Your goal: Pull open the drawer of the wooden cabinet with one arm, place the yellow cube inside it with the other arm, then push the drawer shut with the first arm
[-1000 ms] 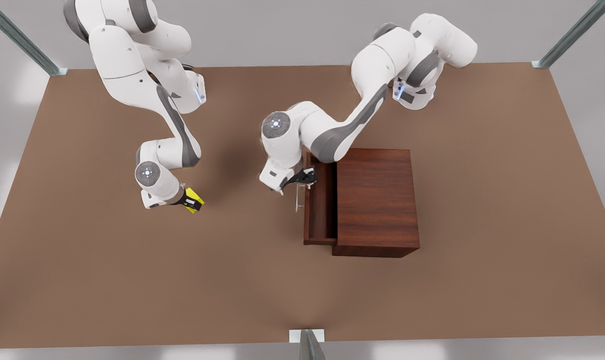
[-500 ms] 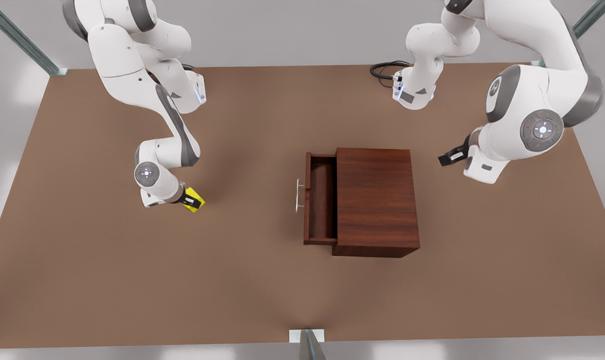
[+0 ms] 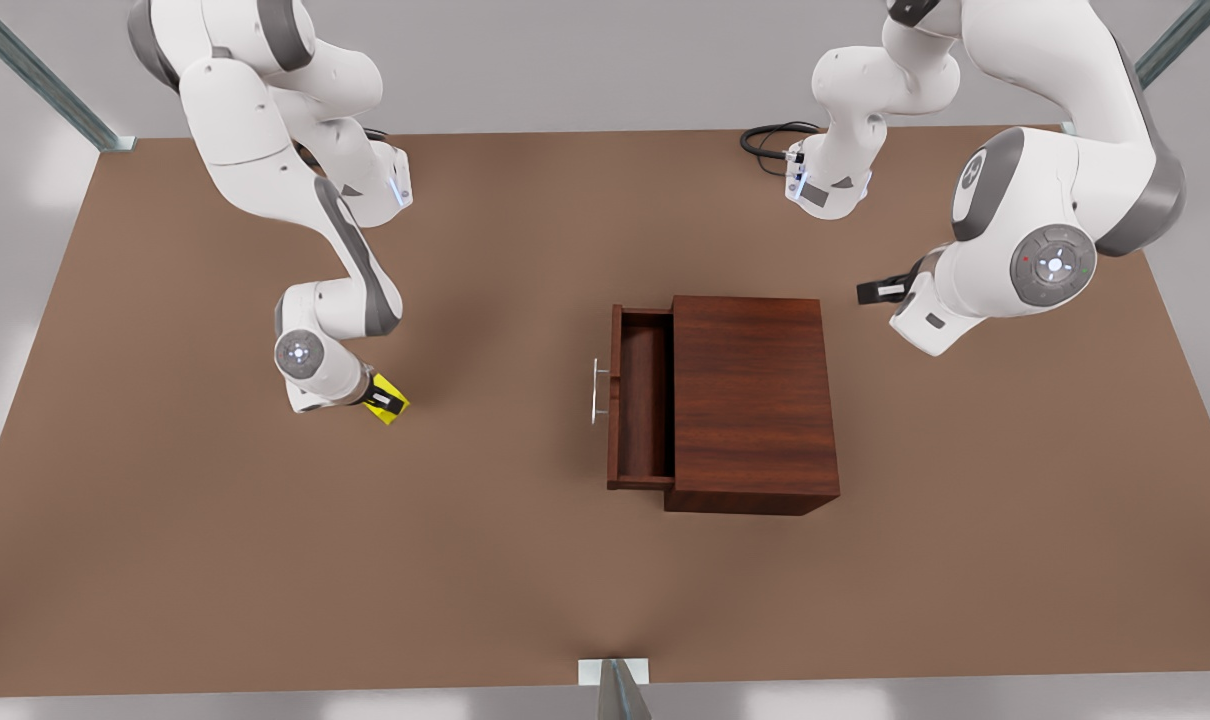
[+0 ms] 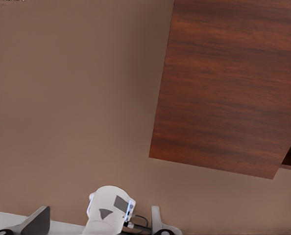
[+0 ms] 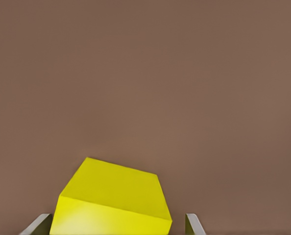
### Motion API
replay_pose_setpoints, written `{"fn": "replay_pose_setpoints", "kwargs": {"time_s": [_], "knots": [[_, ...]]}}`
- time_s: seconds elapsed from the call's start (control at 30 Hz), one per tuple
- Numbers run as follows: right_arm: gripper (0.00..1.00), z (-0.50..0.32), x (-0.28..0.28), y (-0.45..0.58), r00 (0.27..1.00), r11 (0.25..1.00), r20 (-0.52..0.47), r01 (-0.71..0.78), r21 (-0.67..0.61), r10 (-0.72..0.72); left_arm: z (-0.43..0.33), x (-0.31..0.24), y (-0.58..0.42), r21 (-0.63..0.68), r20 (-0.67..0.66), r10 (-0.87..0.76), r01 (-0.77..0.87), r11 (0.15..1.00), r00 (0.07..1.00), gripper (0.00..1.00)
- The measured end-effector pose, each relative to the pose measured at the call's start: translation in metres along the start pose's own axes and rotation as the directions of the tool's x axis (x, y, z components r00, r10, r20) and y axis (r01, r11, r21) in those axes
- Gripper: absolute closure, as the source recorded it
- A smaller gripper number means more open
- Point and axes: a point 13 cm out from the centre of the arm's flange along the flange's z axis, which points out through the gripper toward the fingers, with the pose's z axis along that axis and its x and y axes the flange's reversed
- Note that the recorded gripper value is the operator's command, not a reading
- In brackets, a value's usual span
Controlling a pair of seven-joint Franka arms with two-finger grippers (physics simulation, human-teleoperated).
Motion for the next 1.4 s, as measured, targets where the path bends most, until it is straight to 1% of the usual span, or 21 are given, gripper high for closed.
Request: {"fn": "replay_pose_setpoints", "kwargs": {"time_s": [0.23,0.47,0.53,0.57,0.63,0.67,0.7,0.73,0.8,0.87,0.93,1.0,1.1,1.17,1.23,1.3,1.4], "knots": [[0.00,0.024,0.002,0.002,1.000,1.000,-0.015,-0.008,0.011,0.008,0.000,0.002,-0.001,-0.002,-0.003,0.065,-0.065,0.998,0.998,0.00],[0.00,0.038,0.000,0.004,1.000,1.000,-0.008,-0.015,0.007,0.015,0.001,0.002,-0.005,-0.004,-0.005,0.115,-0.115,0.993,0.993,0.00],[0.11,0.038,-0.001,0.006,1.000,1.000,-0.003,-0.016,0.002,0.016,0.001,0.002,-0.005,-0.004,-0.005,0.124,-0.124,0.992,0.992,0.00],[0.18,0.038,-0.001,0.006,1.000,1.000,0.000,-0.016,0.000,0.016,0.001,0.002,-0.005,-0.004,-0.005,0.129,-0.129,0.992,0.992,0.00],[0.29,0.036,-0.002,0.009,1.000,1.000,0.006,-0.012,-0.007,0.012,0.002,0.001,-0.006,-0.004,-0.006,0.137,-0.137,0.991,0.991,0.00],[0.36,0.032,-0.003,0.012,1.000,1.000,0.012,-0.008,-0.011,0.008,0.002,0.001,-0.006,-0.004,-0.007,0.140,-0.140,0.990,0.990,0.00],[0.49,0.028,-0.004,0.016,1.000,1.000,0.019,-0.002,-0.018,0.002,0.003,0.000,-0.005,-0.004,-0.008,0.143,-0.143,0.990,0.990,0.00],[0.57,0.024,-0.006,0.020,1.000,1.000,0.027,0.004,-0.025,-0.003,0.003,0.000,-0.005,-0.004,-0.008,0.145,-0.145,0.989,0.989,0.00],[0.71,0.011,-0.018,0.031,0.999,0.999,0.051,0.019,-0.046,-0.017,0.003,0.000,-0.005,-0.004,-0.008,0.151,-0.151,0.989,0.989,0.00],[0.72,-0.022,-0.044,0.054,0.995,0.996,0.095,0.050,-0.079,-0.042,0.003,0.000,-0.005,-0.004,-0.009,0.157,-0.157,0.988,0.988,0.00],[0.72,-0.075,-0.062,0.097,0.984,0.987,0.146,0.121,-0.107,-0.104,0.003,0.001,-0.006,-0.005,-0.009,0.162,-0.162,0.987,0.987,0.00],[0.72,-0.130,-0.051,0.154,0.961,0.966,0.183,0.233,-0.116,-0.209,0.003,0.001,-0.006,-0.005,-0.010,0.166,-0.166,0.986,0.986,0.00],[0.72,-0.183,-0.020,0.209,0.913,0.919,0.201,0.380,-0.102,-0.355,0.003,0.001,-0.005,-0.005,-0.010,0.171,-0.171,0.985,0.985,0.00],[0.72,-0.216,0.008,0.247,0.846,0.855,0.228,0.511,-0.087,-0.482,0.003,0.001,-0.006,-0.005,-0.010,0.174,-0.174,0.985,0.985,0.00],[0.72,-0.250,0.036,0.282,0.748,0.764,0.269,0.642,-0.065,-0.606,0.003,0.000,-0.005,-0.005,-0.010,0.176,-0.176,0.984,0.984,0.00],[0.72,-0.268,0.052,0.305,0.638,0.662,0.303,0.749,-0.033,-0.708,0.003,0.000,-0.005,-0.004,-0.011,0.178,-0.178,0.984,0.984,0.00],[0.72,-0.279,0.076,0.349,0.442,0.475,0.344,0.880,0.014,-0.828,0.003,0.000,-0.005,-0.004,-0.011,0.181,-0.181,0.984,0.983,0.00]]}}
